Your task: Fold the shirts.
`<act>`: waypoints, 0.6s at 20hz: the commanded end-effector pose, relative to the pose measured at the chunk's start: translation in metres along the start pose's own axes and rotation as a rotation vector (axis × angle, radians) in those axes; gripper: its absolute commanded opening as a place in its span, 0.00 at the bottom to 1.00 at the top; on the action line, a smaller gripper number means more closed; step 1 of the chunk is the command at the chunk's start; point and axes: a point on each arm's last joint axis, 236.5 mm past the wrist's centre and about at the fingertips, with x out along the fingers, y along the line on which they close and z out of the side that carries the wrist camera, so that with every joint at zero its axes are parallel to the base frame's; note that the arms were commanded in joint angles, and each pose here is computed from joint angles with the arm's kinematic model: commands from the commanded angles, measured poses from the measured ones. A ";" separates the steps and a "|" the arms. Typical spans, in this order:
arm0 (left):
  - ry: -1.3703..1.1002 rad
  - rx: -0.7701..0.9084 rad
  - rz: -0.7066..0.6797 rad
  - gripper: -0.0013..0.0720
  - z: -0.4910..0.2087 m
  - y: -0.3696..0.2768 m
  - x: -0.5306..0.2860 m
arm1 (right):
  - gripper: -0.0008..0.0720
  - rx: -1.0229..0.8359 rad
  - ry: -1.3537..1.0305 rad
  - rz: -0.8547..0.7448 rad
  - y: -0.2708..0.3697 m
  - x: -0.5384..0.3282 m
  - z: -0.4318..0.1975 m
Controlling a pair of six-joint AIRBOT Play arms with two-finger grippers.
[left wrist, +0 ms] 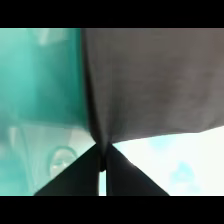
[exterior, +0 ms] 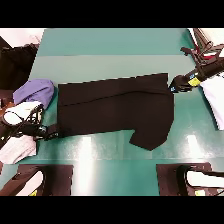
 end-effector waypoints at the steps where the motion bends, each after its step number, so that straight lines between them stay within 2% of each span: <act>1: -0.014 0.013 -0.047 0.05 0.004 -0.013 -0.004 | 0.51 0.034 0.013 0.002 -0.007 -0.002 -0.014; 8: -0.109 0.092 -0.076 0.05 0.034 -0.033 -0.031 | 0.52 0.368 0.035 0.020 -0.064 0.057 -0.121; 10: -0.114 0.093 -0.080 0.05 0.036 -0.034 -0.032 | 0.61 0.460 0.035 0.029 -0.077 0.077 -0.144; 12: -0.112 0.094 -0.080 0.05 0.036 -0.034 -0.032 | 0.61 0.525 0.054 0.095 -0.072 0.093 -0.158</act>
